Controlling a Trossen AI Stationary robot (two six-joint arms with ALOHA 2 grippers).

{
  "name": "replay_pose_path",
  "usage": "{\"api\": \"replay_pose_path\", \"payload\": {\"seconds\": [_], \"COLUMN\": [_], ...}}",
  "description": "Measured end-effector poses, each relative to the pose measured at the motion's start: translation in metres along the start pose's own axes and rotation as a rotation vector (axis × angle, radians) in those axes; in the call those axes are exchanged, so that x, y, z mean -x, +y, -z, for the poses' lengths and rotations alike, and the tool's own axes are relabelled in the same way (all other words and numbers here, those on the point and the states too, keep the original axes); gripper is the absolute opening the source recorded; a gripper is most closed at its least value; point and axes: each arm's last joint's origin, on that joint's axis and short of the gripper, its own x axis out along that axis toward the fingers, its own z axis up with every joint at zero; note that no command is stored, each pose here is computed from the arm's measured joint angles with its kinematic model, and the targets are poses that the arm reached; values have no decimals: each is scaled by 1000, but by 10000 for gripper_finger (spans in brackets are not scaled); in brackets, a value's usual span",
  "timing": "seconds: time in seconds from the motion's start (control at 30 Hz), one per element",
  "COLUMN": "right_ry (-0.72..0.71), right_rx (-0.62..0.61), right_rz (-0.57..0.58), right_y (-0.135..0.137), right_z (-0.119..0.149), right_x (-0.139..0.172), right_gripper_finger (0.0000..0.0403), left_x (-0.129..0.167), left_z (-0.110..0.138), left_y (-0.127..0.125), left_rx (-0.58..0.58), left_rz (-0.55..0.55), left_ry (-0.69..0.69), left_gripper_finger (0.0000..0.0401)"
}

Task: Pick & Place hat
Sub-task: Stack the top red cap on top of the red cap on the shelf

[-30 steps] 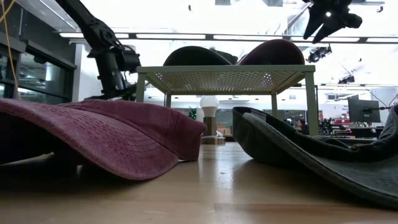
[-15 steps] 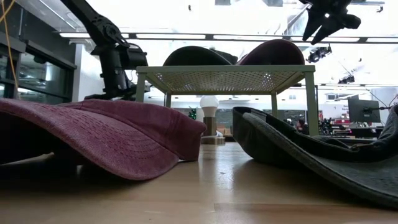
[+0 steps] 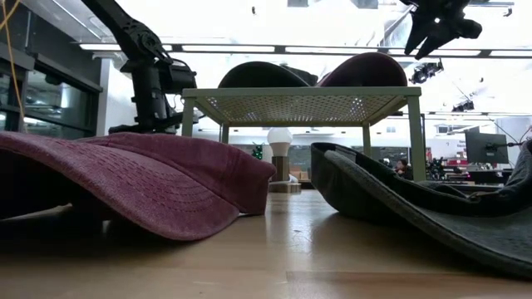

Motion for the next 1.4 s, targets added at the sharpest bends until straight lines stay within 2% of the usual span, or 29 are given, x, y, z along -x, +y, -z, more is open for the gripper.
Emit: {"api": "replay_pose_path", "payload": {"seconds": [0.13, 0.3, 0.57, 0.73, 0.9, 1.13, 1.27, 1.4], "right_ry": [8, 11, 23, 25, 18, -16, -68, -147], "right_rx": [7, 8, 49, 68, 93, 158, 163, 169], "right_rz": [-17, -26, -54, -64, -96, -164, -234, -360], "right_y": [1, 1, 2, 2, 3, 7, 11, 17], "right_z": [0, 0, 1, 1, -1, -4, -10, -19], "right_x": [0, 0, 0, 0, 0, 1, 2, 4], "right_gripper_finger": [154, 158, 151, 155, 158, 155, 161, 169], "left_x": [9, 41, 120, 173, 226, 292, 320, 339], "left_z": [1, -5, -16, -17, -15, -6, 1, 9], "left_y": [-1, -9, -27, -33, -38, -42, -55, -74], "left_rx": [-35, -130, -300, -349, -375, -428, -500, -611], "left_rz": [13, 10, 75, 86, 133, 273, 420, 589], "left_ry": [24, 32, -45, -119, -253, -488, -625, -751], "left_gripper_finger": [6, 4, 2, 2, 1, 1, 1, 1]}}
